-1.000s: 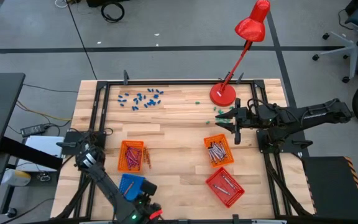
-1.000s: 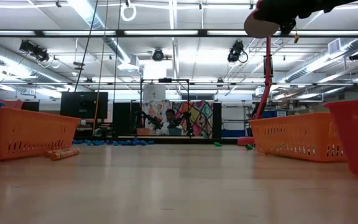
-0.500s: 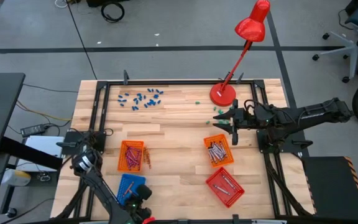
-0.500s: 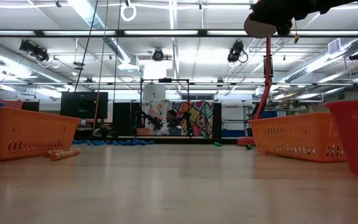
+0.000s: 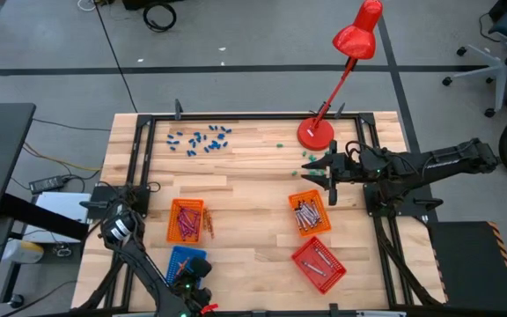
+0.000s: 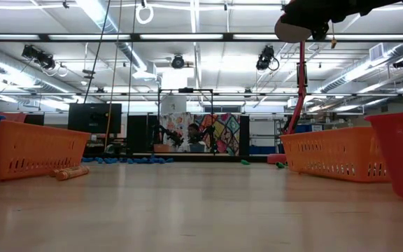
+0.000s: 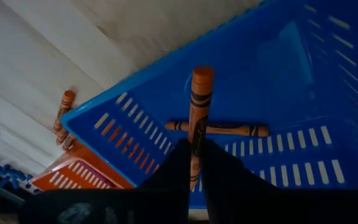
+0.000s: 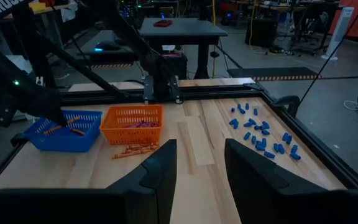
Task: Sort crayons
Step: Put the orange crayon into the blue bin
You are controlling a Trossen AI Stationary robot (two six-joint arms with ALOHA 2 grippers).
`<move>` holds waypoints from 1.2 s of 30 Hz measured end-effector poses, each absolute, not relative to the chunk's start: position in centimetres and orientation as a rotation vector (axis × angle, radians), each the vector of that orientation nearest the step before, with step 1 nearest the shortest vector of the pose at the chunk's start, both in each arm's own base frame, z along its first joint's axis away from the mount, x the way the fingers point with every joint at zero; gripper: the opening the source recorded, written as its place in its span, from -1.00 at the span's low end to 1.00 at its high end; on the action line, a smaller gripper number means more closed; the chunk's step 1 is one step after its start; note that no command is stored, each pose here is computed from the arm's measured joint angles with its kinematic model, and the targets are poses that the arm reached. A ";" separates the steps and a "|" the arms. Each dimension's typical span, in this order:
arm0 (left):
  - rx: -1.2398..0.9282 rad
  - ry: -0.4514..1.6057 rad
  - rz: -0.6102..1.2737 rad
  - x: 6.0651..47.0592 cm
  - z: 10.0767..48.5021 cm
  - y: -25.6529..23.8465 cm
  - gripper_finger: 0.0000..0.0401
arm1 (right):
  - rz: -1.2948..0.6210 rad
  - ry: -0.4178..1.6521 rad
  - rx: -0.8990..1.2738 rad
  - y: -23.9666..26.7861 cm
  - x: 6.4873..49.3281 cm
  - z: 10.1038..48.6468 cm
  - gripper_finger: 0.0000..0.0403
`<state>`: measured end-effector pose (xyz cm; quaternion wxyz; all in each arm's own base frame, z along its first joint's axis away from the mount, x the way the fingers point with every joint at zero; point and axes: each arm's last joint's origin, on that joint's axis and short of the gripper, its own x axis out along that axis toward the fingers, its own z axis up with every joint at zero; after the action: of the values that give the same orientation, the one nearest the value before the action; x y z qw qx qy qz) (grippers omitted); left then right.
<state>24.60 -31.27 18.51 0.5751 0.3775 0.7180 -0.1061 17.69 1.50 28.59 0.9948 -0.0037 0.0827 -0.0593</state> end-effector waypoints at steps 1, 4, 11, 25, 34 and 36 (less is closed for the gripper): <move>0.883 1.683 -0.247 24.6 18.5 -31.3 -0.86 | -0.119 0.166 -0.007 1.5 17.7 28.6 -0.31; 0.877 1.682 -0.241 24.6 18.5 -31.3 -0.86 | -0.119 0.166 -0.008 1.5 17.7 28.6 -0.31; 0.829 1.686 -0.197 24.5 18.5 -31.3 -0.66 | -0.119 0.166 -0.007 1.5 17.7 28.6 -0.31; 0.813 1.703 -0.205 24.9 18.5 -31.0 -0.53 | -0.118 0.166 -0.008 1.5 17.7 28.6 -0.31; 0.744 1.660 -0.119 26.9 19.3 -30.0 -0.70 | -0.119 0.166 -0.008 1.5 17.7 28.6 -0.31; 0.711 1.605 -0.069 27.7 20.3 -29.8 -0.75 | -0.118 0.166 -0.008 1.5 17.7 28.6 -0.31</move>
<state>27.73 -29.79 20.28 0.6386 0.3114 0.7031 -0.0302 17.69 1.50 28.59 0.9948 -0.0039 0.0830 -0.0591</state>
